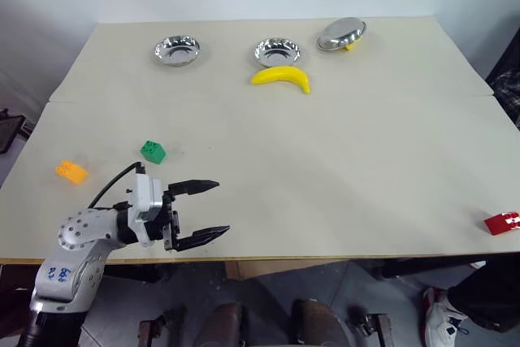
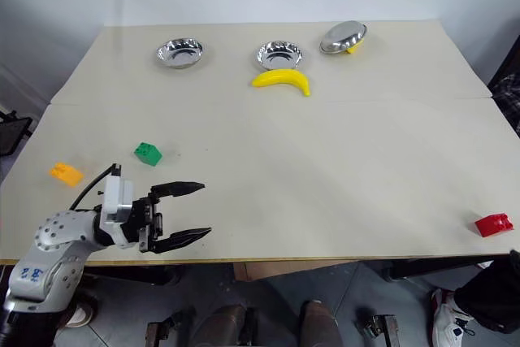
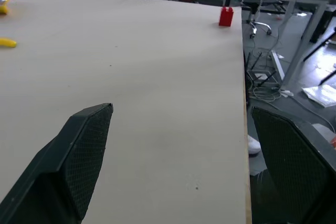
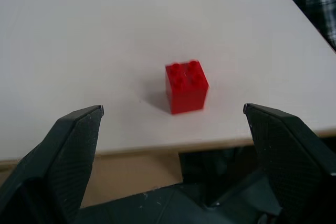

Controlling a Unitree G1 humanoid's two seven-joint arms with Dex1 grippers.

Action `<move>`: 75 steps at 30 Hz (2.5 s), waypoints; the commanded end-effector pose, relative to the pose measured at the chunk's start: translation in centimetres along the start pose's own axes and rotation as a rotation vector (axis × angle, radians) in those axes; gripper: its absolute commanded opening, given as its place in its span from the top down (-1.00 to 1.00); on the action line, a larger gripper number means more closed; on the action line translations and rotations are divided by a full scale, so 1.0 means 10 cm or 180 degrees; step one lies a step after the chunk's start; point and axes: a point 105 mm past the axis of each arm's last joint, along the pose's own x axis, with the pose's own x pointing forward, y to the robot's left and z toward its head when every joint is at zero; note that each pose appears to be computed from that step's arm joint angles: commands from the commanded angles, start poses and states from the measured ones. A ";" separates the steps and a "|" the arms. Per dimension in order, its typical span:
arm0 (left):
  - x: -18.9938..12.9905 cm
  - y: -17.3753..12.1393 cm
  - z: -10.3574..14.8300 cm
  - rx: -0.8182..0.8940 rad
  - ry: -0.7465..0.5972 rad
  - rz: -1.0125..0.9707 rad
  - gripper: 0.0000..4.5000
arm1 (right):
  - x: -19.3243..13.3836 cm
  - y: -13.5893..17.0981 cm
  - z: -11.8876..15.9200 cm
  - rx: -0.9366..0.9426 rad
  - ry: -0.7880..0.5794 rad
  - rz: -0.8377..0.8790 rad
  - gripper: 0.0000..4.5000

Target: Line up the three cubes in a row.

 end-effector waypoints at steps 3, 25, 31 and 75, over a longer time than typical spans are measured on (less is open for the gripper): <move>-0.01 -0.09 0.10 0.0030 -0.0069 0.0093 -0.99 | 0.33 -0.06 0.10 -0.0042 0.0061 -0.0112 -1.00; 0.01 -0.14 0.15 0.0001 -0.0095 0.0150 -0.99 | 0.52 -0.24 -0.16 -0.0103 0.0909 0.0081 -1.00; 0.02 -0.18 0.14 0.0001 -0.0101 -0.0033 -0.99 | 0.61 -0.22 -0.18 -0.0171 0.0849 0.0150 -1.00; -0.41 0.08 -0.22 0.0077 0.0062 0.0530 -1.00 | 1.70 2.09 0.05 -0.2422 0.0686 0.4594 0.32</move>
